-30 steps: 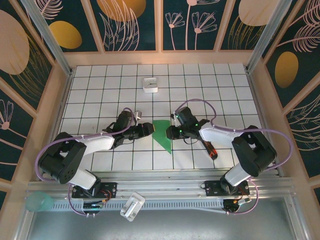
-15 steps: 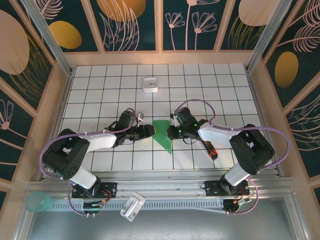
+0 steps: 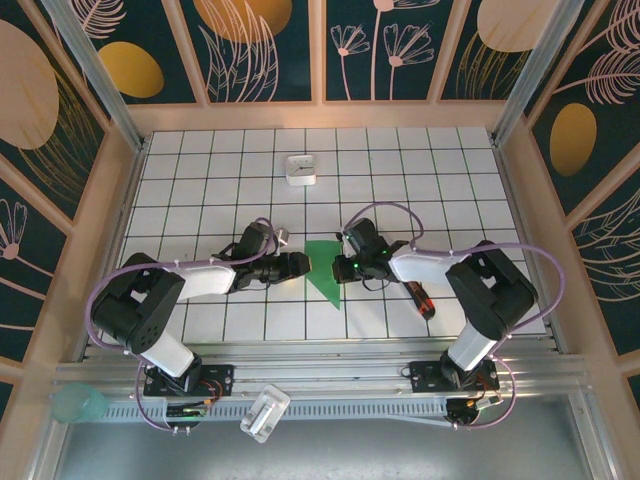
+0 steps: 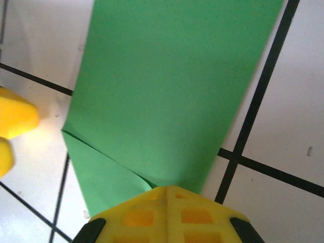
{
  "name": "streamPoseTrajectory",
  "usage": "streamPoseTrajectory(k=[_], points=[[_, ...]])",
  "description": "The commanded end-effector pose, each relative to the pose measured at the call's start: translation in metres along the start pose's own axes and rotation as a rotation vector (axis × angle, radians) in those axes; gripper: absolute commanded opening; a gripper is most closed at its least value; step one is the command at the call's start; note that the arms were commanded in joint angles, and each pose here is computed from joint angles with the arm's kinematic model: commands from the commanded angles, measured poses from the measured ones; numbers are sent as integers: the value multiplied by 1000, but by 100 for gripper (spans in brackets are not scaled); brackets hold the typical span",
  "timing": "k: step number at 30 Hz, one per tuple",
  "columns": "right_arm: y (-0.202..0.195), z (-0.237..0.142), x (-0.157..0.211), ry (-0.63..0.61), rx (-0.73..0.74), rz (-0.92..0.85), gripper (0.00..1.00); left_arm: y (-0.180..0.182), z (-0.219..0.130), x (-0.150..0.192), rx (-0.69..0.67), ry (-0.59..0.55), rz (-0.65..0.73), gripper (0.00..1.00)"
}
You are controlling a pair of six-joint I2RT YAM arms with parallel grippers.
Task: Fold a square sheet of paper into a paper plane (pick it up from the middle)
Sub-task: Fourth fold the wing at the center of the table.
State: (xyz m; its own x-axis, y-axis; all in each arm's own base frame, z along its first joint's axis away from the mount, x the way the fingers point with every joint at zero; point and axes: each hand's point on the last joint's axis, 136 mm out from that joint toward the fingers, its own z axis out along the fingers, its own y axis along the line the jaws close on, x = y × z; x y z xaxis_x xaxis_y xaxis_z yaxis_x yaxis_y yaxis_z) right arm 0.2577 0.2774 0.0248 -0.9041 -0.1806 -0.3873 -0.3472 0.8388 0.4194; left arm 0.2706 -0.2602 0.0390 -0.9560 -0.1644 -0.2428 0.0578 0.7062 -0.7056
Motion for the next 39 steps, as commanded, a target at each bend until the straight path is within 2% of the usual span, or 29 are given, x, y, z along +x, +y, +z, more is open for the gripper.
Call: streamPoseTrajectory(k=[1, 12, 22, 39], points=[[-7, 6, 0, 3, 34, -6, 2, -5, 0, 2, 20, 23, -2, 57], [-19, 14, 14, 43, 70, -1, 0, -14, 5, 5, 68, 61, -16, 57], [-23, 13, 16, 45, 84, 3, 0, -11, 15, 6, 60, 96, -87, 51], [-25, 13, 18, 44, 91, 3, 0, -16, 16, 0, 119, 64, -178, 51]])
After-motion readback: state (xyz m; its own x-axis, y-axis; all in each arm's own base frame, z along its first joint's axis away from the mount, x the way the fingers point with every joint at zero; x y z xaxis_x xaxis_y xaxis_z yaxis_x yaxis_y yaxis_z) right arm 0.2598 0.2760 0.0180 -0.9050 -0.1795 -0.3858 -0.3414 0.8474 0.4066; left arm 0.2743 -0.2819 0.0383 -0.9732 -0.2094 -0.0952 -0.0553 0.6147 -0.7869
